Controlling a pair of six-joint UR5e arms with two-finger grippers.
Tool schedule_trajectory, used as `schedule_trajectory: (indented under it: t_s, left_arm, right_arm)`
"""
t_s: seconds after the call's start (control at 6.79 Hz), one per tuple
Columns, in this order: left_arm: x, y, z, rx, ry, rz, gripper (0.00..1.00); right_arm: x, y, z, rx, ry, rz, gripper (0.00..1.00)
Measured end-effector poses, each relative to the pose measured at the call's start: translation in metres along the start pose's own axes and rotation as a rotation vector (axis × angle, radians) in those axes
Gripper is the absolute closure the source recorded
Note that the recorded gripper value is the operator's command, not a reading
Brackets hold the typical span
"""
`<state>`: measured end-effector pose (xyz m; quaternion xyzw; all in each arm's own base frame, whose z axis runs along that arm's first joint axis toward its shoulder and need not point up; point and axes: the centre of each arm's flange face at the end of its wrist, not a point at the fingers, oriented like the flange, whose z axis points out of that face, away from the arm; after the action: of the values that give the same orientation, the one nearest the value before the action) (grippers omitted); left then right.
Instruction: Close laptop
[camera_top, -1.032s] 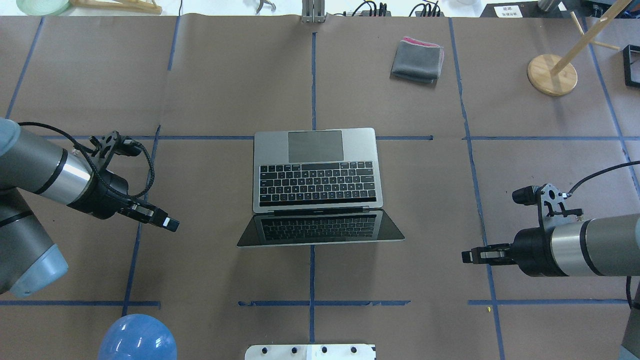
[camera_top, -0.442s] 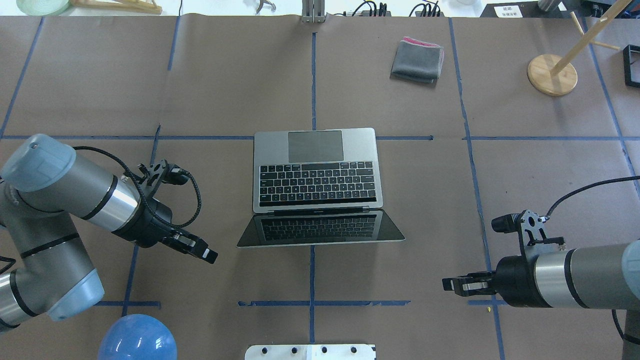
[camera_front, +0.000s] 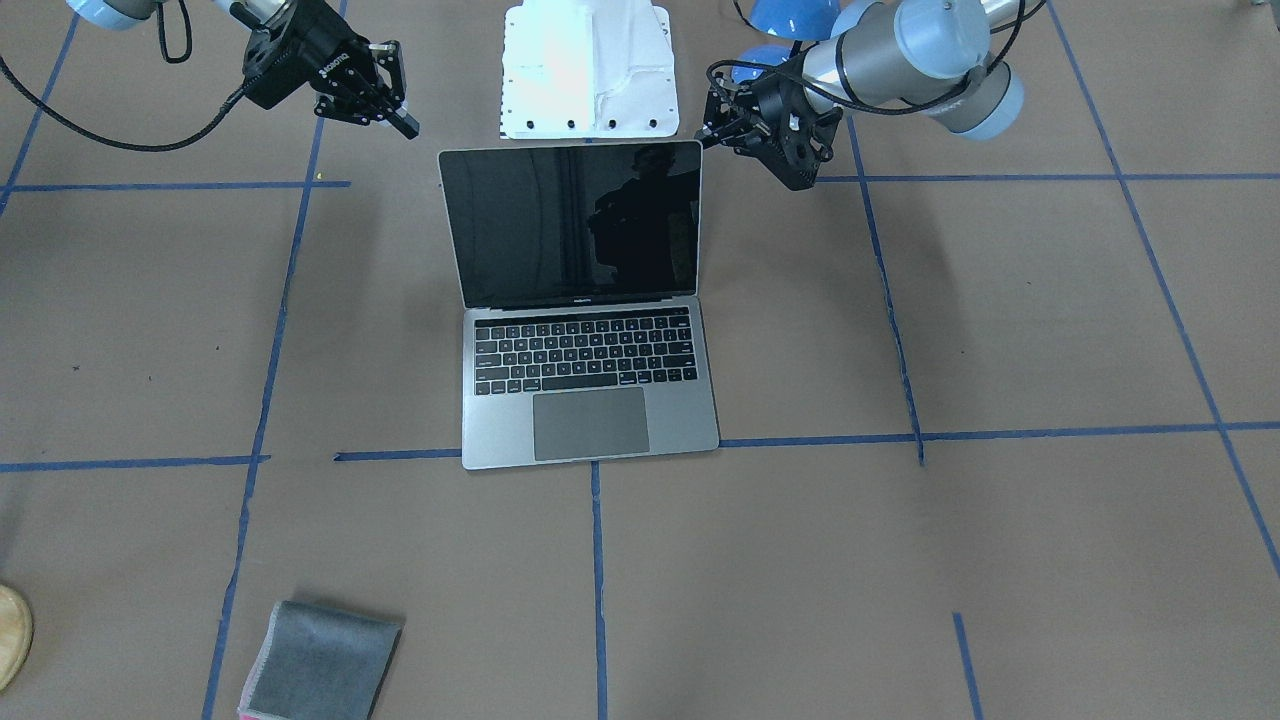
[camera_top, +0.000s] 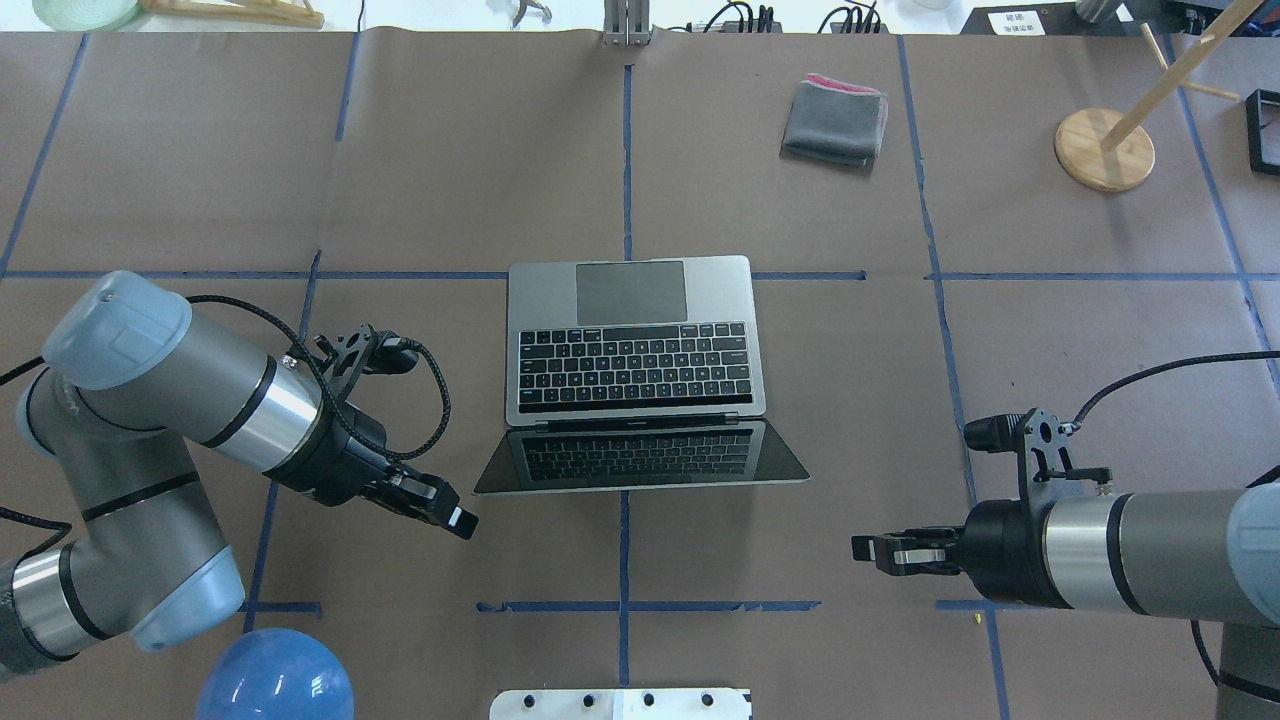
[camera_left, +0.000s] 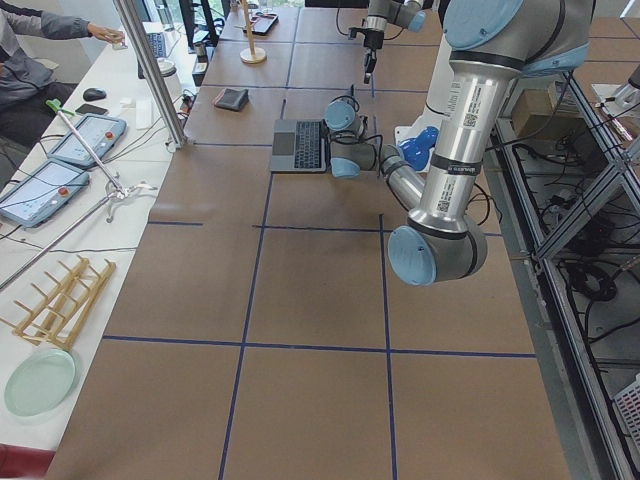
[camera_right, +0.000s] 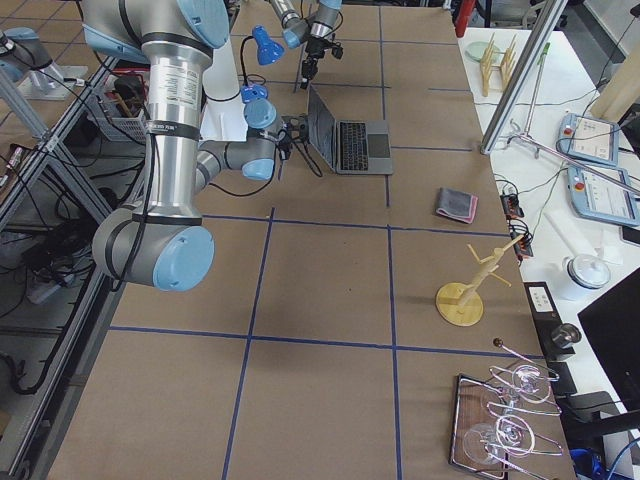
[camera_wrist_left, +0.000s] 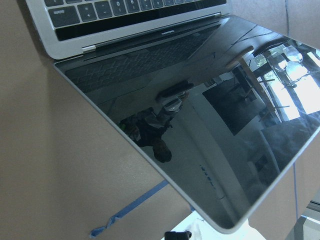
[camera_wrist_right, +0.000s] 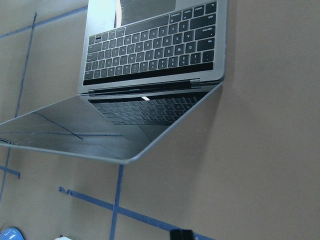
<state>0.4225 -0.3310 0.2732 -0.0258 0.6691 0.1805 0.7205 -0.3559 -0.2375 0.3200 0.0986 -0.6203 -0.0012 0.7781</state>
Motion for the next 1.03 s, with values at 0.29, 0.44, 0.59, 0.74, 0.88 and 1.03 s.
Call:
schedule_trajectory:
  t_s: [0.29, 0.44, 0.59, 0.74, 0.88, 1.03]
  left_arm:
    - [0.004, 0.0, 0.0, 0.0, 0.007, 0.002, 1.0]
    - [0.006, -0.001, 0.0, 0.0, 0.009, 0.004, 1.0]
    - [0.006, -0.001, 0.0, -0.001, 0.01, 0.005, 1.0]
    - [0.006, -0.001, 0.0, -0.001, 0.01, 0.005, 1.0]
    - [0.007, -0.001, -0.001, -0.001, 0.01, 0.005, 1.0]
    - [0.007, -0.002, -0.002, 0.003, 0.009, 0.004, 1.0]
  right_arm:
    - [-0.01, -0.004, 0.004, 0.025, -0.014, 0.003, 1.0]
    - [-0.014, -0.007, 0.007, 0.037, -0.02, 0.003, 1.0]
    - [-0.018, -0.009, 0.009, 0.052, -0.025, 0.002, 1.0]
    - [-0.018, -0.011, 0.012, 0.066, -0.023, 0.002, 1.0]
    - [-0.019, -0.013, 0.013, 0.081, -0.022, 0.002, 1.0]
    - [-0.022, -0.015, 0.015, 0.096, -0.023, 0.002, 1.0]
